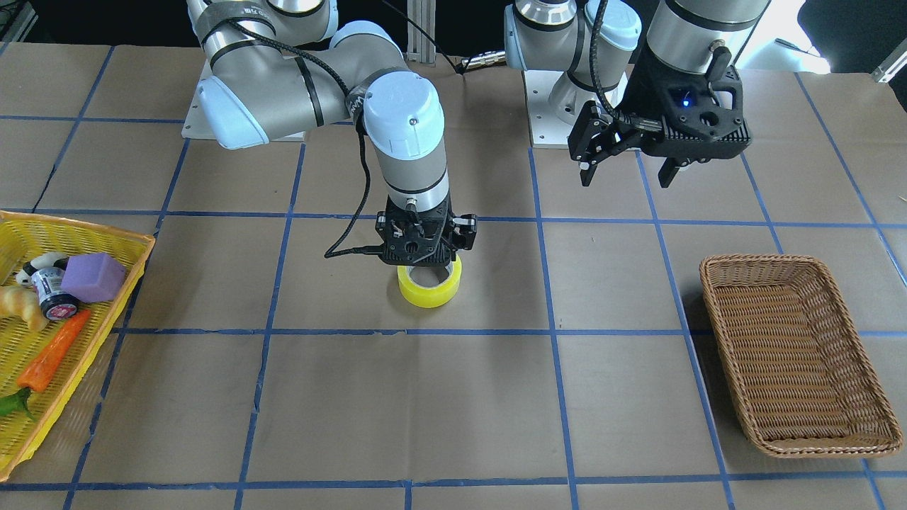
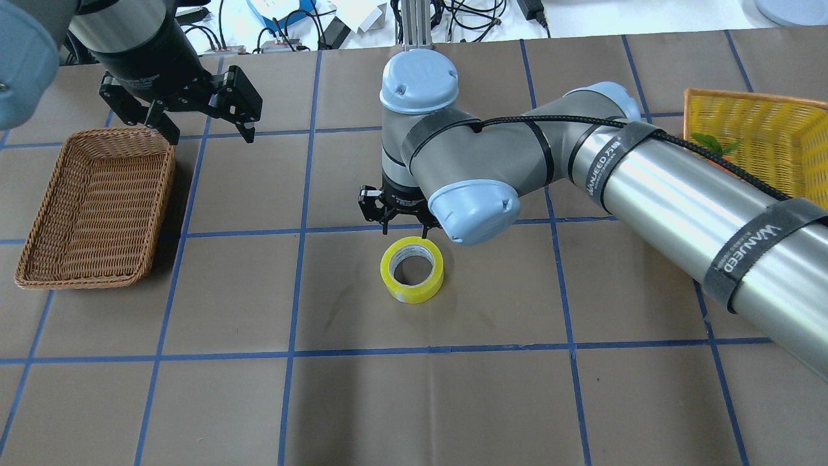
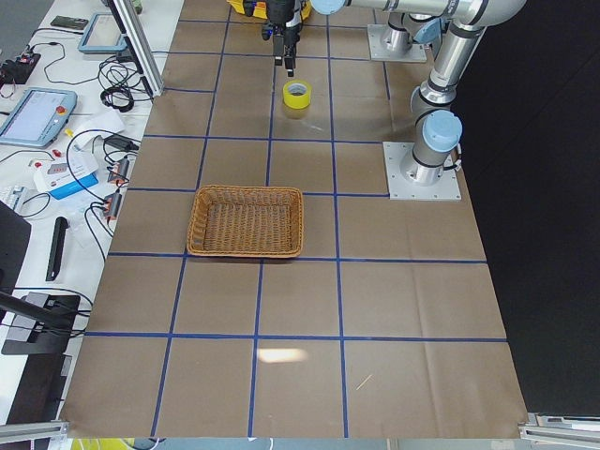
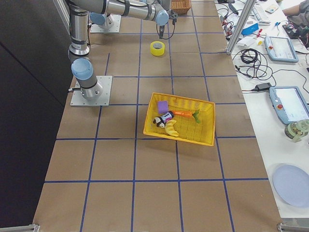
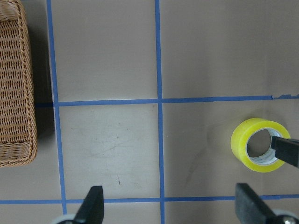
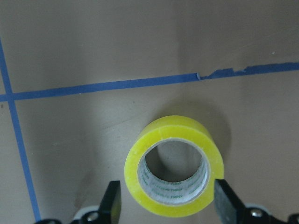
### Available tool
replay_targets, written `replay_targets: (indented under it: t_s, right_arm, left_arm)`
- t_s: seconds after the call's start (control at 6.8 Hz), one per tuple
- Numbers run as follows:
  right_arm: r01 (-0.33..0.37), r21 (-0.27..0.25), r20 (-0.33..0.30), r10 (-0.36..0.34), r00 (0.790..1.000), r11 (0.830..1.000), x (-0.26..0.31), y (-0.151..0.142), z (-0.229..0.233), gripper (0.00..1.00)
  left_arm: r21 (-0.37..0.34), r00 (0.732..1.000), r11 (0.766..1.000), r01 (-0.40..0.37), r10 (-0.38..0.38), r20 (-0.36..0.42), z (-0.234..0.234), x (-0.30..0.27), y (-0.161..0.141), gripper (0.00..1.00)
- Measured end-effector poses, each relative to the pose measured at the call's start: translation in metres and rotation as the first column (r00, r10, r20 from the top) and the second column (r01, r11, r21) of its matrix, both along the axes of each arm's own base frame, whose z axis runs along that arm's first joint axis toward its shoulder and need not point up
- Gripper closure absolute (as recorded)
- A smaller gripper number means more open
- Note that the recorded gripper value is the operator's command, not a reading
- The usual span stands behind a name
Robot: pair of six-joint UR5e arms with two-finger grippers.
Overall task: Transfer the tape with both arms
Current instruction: 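Release the tape and raise the right gripper while the left gripper reaches for the tape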
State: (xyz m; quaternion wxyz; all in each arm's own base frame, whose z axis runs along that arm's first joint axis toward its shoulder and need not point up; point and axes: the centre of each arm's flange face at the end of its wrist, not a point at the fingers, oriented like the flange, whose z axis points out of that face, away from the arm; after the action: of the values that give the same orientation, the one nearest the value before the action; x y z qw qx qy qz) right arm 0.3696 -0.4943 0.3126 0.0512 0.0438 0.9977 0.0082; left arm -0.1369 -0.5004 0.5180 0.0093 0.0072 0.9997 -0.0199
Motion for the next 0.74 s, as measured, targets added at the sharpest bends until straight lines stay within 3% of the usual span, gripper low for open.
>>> replay_targets:
  t_s: [0.29, 0.44, 0.74]
  right_arm:
    - [-0.008, -0.079, -0.029, 0.005, 1.0, 0.997, -0.053, -0.033, 0.047, 0.0]
    - [-0.007, -0.102, -0.039, 0.003, 0.999, 0.995, -0.082, -0.043, 0.079, 0.0]
    - [-0.099, -0.128, -0.125, 0.083, 0.989, 0.987, -0.145, -0.056, 0.12, 0.0]
  left_arm:
    - [0.042, 1.0, 0.999, 0.005, -0.005, 0.002, -0.015, -0.002, 0.004, 0.0]
    - [0.091, 1.0, 0.996, 0.006, -0.006, 0.001, -0.042, -0.004, 0.005, 0.0]
    - [0.143, 0.999, 0.99, 0.019, -0.013, -0.041, -0.135, -0.028, 0.005, 0.0]
